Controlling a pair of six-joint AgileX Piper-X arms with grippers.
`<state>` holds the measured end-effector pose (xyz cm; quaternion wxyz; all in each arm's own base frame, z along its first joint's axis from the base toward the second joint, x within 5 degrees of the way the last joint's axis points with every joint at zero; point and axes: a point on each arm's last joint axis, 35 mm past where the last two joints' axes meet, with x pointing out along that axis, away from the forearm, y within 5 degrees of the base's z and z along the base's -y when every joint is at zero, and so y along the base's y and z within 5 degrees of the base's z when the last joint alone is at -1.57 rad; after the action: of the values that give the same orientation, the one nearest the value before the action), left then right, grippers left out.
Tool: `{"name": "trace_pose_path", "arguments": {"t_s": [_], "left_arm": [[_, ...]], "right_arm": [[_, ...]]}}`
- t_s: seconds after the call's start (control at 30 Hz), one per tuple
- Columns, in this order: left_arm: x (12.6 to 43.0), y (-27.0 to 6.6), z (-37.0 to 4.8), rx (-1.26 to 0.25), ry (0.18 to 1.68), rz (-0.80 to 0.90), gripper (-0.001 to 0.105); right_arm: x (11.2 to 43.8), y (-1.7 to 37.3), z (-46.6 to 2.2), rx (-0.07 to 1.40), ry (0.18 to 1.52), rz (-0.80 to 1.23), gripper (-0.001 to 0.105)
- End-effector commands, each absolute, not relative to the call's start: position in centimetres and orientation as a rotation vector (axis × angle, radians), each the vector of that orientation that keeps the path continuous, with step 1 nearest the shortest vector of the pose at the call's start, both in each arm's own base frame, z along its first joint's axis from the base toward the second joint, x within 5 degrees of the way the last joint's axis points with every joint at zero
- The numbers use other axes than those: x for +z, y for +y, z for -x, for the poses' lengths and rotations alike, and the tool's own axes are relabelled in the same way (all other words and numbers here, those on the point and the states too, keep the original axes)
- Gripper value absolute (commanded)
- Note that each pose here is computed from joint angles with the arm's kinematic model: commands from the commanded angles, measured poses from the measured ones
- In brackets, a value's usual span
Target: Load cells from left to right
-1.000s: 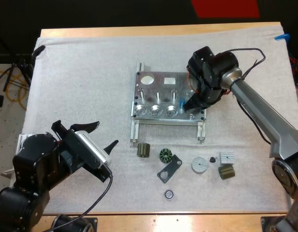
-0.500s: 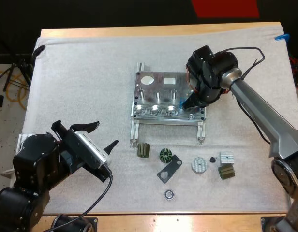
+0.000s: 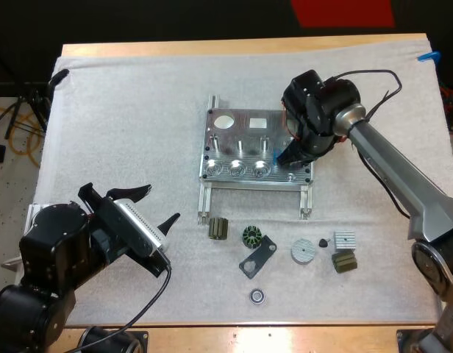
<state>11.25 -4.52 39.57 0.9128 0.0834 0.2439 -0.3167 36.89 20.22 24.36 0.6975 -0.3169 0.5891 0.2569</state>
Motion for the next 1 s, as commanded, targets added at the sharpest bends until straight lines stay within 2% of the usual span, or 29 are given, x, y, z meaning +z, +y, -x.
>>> {"name": "trace_pose_path", "arguments": {"t_s": [0.0, 0.5, 0.97], "left_arm": [[39.69, -4.53, -11.22, -0.655, 0.493, -0.158, 0.059], [39.69, -4.53, -11.22, -0.655, 0.493, -0.158, 0.059], [39.69, -4.53, -11.22, -0.655, 0.493, -0.158, 0.059]], "right_arm": [[24.03, 19.95, -37.07, 0.541, 1.32, 0.727, 0.0], [23.96, 20.06, -36.58, 0.625, 1.362, 0.665, 0.0], [23.94, 19.96, -36.39, 0.625, 1.383, 0.665, 0.0]]}}
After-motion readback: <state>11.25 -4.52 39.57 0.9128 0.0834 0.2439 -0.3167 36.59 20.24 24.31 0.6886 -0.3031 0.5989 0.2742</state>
